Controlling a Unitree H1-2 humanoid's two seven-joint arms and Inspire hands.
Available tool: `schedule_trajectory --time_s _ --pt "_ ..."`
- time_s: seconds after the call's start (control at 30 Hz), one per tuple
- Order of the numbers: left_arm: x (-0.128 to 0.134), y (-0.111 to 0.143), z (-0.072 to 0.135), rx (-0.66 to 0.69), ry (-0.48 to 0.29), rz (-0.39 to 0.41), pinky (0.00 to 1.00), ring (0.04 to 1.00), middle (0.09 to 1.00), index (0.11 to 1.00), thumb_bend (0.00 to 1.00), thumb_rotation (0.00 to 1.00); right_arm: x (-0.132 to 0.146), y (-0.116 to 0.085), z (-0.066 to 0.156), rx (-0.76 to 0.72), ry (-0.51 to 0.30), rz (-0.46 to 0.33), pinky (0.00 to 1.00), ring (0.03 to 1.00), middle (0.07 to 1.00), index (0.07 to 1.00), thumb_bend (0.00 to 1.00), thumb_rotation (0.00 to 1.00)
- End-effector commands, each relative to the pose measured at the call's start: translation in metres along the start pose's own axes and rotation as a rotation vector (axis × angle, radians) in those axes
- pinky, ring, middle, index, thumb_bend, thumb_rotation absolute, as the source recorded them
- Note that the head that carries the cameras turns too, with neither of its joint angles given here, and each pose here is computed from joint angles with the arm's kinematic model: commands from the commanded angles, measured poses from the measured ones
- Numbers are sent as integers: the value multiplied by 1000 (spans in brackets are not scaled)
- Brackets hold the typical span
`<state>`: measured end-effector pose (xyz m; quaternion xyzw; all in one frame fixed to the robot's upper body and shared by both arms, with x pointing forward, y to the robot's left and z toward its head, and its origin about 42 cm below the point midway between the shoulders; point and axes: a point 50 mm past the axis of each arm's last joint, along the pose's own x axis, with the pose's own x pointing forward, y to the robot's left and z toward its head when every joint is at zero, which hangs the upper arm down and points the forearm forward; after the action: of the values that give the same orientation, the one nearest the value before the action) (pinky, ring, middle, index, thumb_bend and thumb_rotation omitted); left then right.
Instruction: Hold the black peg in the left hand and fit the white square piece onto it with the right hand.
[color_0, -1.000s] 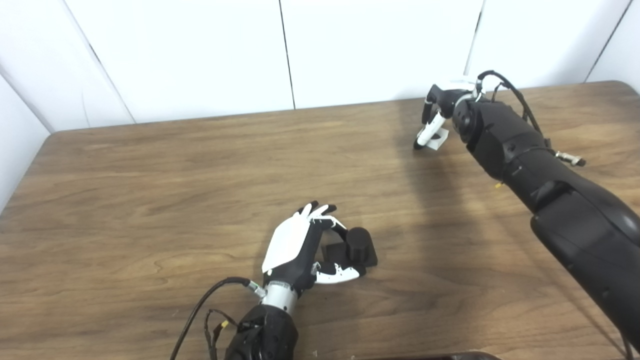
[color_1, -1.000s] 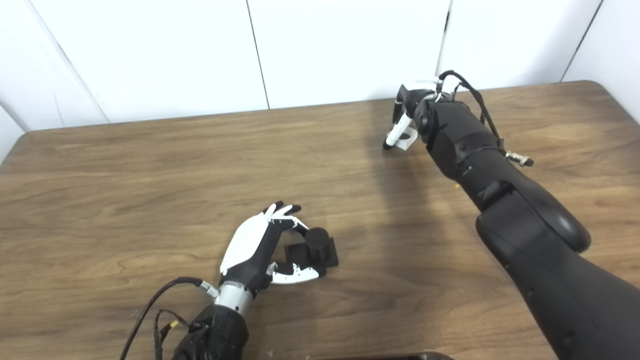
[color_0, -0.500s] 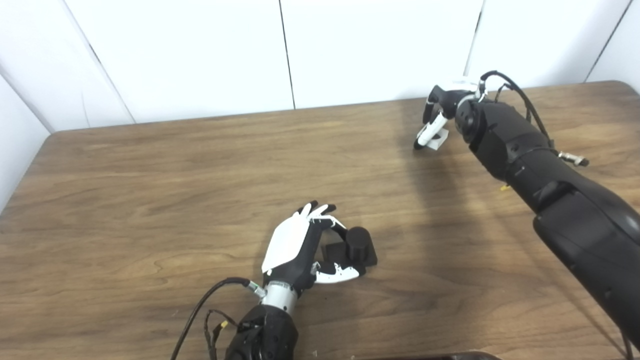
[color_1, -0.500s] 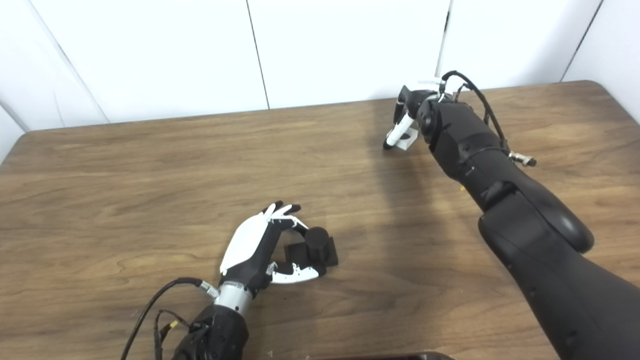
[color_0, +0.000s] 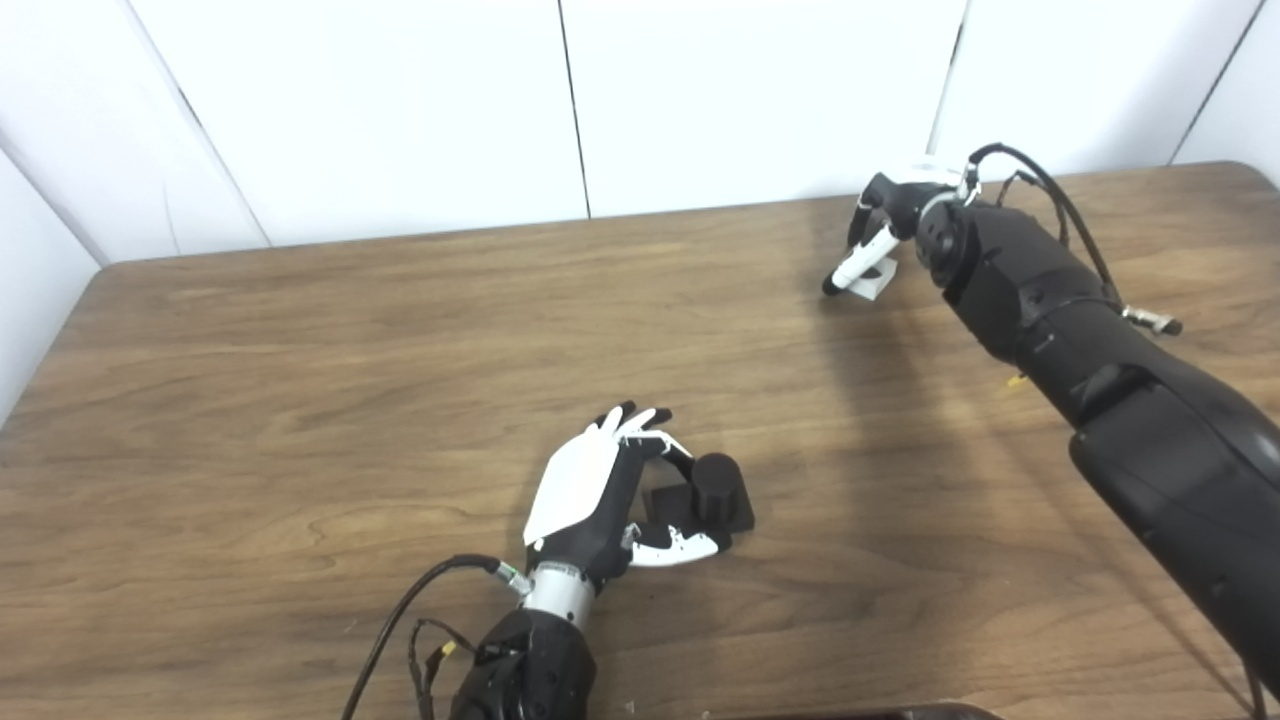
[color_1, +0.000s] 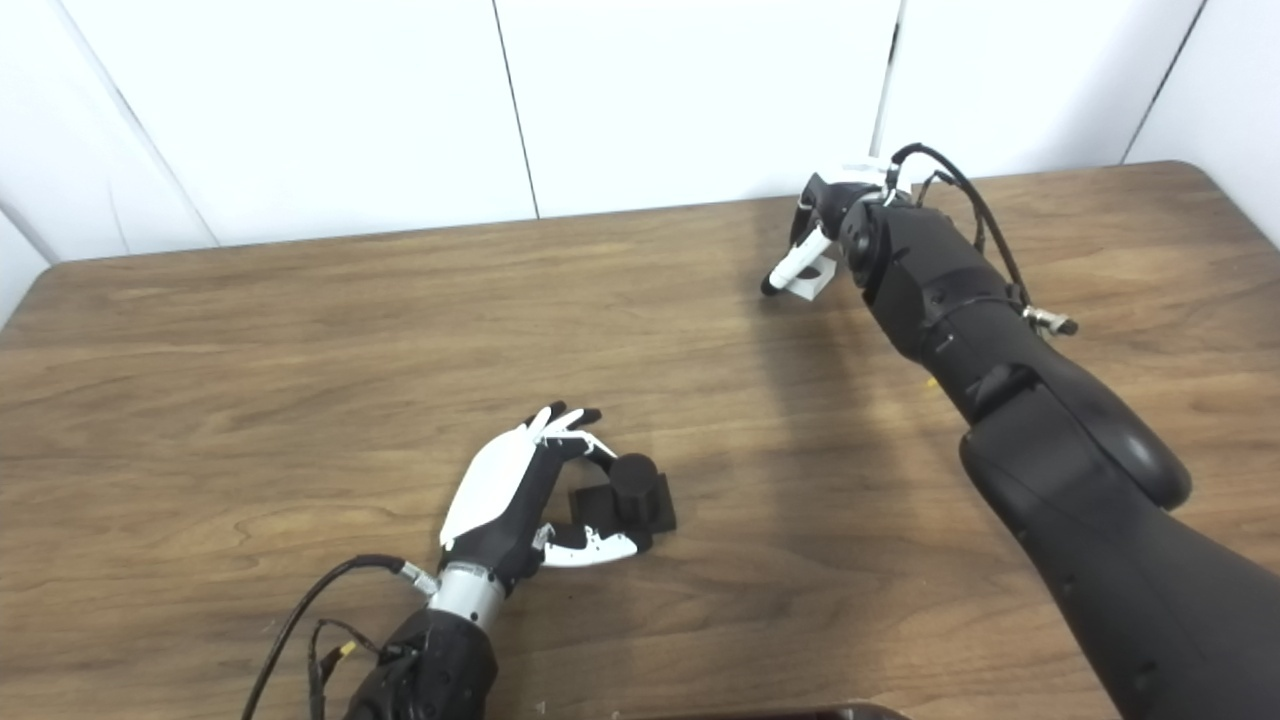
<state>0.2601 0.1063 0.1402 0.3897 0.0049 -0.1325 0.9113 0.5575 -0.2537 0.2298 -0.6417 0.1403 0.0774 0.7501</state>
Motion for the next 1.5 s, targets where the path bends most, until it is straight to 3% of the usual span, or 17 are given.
schedule_trajectory --time_s 0.0,0.63,0.97,1.37,1.47 --pt "3 -1 -17 43 85 -9 1000 1000 912 489 509 78 -1 -30 4 8 -32 -58 1000 1000 883 619 938 399" --pt "6 2 -19 32 76 0 1000 1000 912 489 509 78 -6 -44 2 -26 -1 -70 995 1000 877 589 952 363" --pt "7 3 -22 34 77 -3 1000 1000 913 489 509 78 -7 -45 0 -33 3 -74 1000 1000 893 624 970 338" --pt "6 4 -21 30 79 0 1000 1000 912 489 508 80 -8 -45 -1 -57 12 -80 1000 1000 879 559 983 334" --pt "5 4 -22 29 77 1 1000 1000 913 489 508 80 -8 -43 -2 -64 24 -74 1000 1000 875 586 984 325"
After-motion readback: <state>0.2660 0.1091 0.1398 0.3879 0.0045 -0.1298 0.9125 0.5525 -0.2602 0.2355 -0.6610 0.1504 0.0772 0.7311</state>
